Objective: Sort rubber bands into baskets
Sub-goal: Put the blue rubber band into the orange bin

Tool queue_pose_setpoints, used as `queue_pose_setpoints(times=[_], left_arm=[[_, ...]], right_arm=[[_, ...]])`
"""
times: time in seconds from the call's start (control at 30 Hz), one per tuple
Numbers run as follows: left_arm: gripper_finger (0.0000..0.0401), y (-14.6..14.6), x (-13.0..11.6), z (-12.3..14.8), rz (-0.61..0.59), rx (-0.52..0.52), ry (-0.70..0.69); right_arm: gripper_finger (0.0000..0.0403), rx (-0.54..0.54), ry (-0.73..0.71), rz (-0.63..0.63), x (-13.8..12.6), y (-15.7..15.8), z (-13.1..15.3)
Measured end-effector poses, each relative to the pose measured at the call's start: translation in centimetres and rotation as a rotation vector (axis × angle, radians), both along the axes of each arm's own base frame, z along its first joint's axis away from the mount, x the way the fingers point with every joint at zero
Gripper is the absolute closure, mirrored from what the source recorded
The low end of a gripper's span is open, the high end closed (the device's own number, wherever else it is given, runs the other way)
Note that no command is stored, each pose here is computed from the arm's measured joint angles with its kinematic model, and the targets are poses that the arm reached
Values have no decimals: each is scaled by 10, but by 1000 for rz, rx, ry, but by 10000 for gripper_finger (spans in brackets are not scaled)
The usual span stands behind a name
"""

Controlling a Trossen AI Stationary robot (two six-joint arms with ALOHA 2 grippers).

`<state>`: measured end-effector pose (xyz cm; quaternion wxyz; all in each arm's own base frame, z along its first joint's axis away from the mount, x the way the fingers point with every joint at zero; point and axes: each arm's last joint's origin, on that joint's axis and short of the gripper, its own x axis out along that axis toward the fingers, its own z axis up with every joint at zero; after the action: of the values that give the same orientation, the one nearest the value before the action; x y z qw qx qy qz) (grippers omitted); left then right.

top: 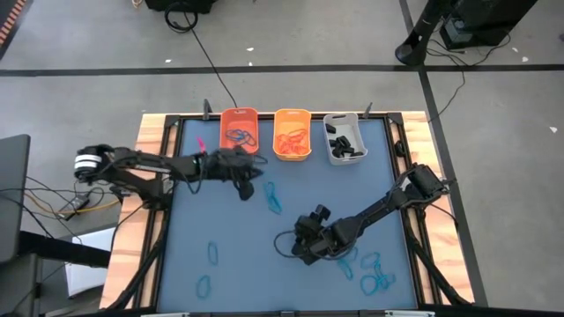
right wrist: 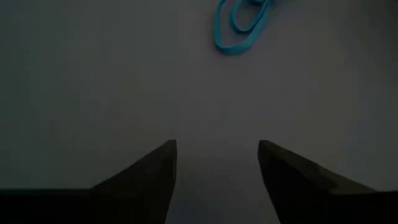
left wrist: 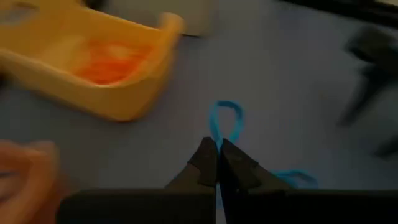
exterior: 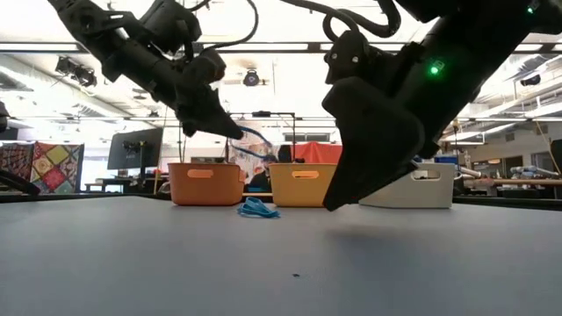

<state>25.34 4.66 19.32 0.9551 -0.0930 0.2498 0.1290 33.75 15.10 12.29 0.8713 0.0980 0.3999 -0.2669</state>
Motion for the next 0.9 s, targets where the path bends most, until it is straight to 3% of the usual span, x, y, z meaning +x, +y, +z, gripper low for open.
queue_pose_setpoints(times=[0.17, 0.27, 0.53, 0.9], left_arm=[[396, 24, -17, 15, 161, 94, -6], [396, 41, -25, 20, 287, 103, -29], [396, 83, -45, 20, 487, 106, -20], [394, 107, -63, 18, 605, 100, 4]], right_arm=[[173, 9, -6, -17, 1, -2, 0], [173, 31, -21, -51, 1, -3, 0], [172, 3, -2, -25, -3, 3, 0], [172, -33, 32, -9, 3, -12, -1]])
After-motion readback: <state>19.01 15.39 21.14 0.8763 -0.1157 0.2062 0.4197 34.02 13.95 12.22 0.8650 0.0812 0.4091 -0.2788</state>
